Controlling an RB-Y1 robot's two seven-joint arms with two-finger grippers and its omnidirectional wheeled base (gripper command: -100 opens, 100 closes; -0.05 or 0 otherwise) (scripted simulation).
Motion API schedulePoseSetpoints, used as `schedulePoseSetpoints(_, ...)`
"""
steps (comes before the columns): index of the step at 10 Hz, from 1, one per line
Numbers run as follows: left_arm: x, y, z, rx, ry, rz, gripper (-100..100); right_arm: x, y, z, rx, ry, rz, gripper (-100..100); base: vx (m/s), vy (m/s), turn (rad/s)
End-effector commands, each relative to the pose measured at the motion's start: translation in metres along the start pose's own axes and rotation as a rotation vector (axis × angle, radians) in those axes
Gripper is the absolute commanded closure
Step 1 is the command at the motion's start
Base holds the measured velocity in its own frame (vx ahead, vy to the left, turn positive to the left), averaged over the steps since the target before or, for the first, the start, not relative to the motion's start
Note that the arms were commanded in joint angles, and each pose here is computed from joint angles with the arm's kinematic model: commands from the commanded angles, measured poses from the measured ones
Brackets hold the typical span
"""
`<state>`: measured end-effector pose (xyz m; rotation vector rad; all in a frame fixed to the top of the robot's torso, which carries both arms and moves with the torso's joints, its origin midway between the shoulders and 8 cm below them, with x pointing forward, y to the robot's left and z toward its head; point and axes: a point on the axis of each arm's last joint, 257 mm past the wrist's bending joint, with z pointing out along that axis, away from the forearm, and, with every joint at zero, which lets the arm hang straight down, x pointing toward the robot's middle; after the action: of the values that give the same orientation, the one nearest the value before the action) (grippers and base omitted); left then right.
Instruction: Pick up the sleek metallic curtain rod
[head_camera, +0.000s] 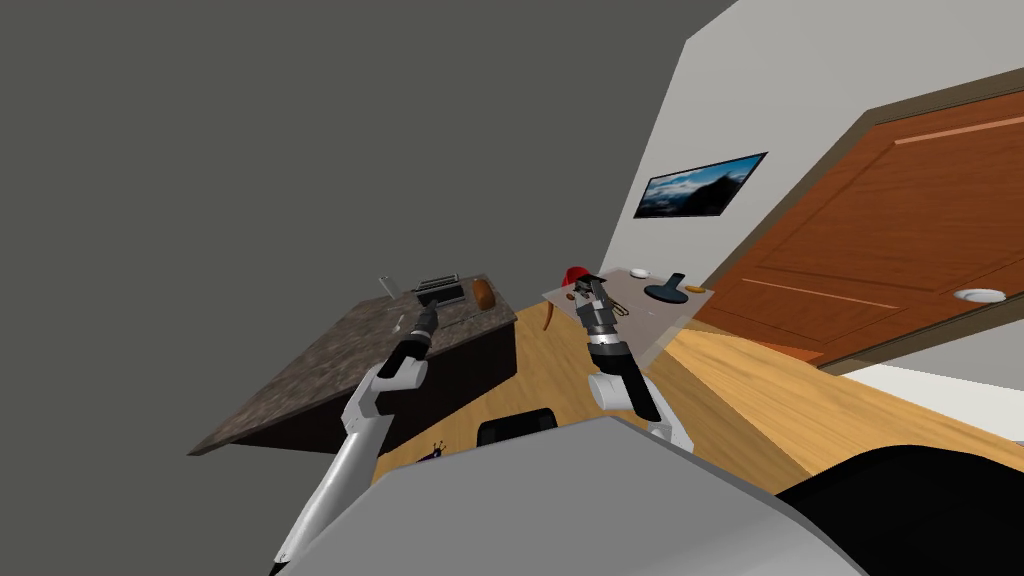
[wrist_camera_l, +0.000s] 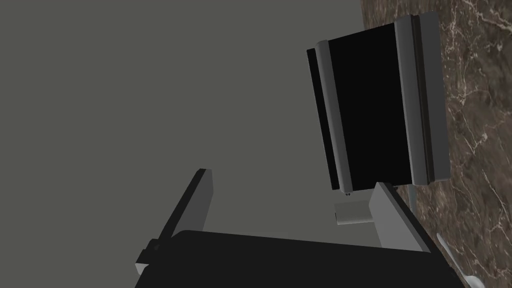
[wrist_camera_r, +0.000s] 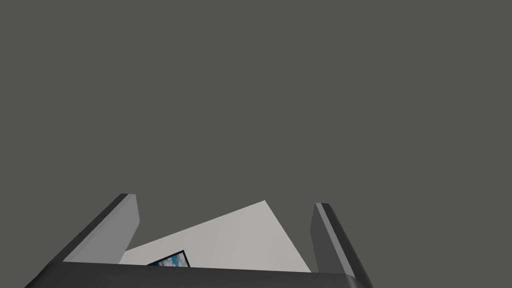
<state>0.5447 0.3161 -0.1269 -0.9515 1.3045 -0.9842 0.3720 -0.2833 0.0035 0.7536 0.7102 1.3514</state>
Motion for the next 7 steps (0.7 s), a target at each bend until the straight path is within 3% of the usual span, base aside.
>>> schedulePoseSetpoints(1,-0.012,0.01,0.014,-0.049,-0.006,0.0,-100,0.0,0.0,0.0,0.0,0.0,0.0,0,-0.017,-0.046,-0.035)
schedulePoseSetpoints(2,-0.012,0.017,0.013,-0.071,-0.006,0.0,-100,0.0,0.0,0.0,0.0,0.0,0.0,0,-0.013,-0.036,-0.025)
schedulePoseSetpoints(3,-0.02,0.021,0.024,-0.103,-0.012,-0.003,-100,0.0,0.0,0.0,0.0,0.0,0.0,0,-0.02,-0.046,-0.036)
schedulePoseSetpoints(4,-0.02,0.03,0.024,-0.128,-0.013,-0.003,-100,0.0,0.0,0.0,0.0,0.0,0.0,0,-0.015,-0.041,-0.022)
schedulePoseSetpoints(7,-0.036,0.044,0.043,-0.215,-0.027,-0.017,-100,0.0,0.0,0.0,0.0,0.0,0.0,0,-0.005,-0.05,-0.03)
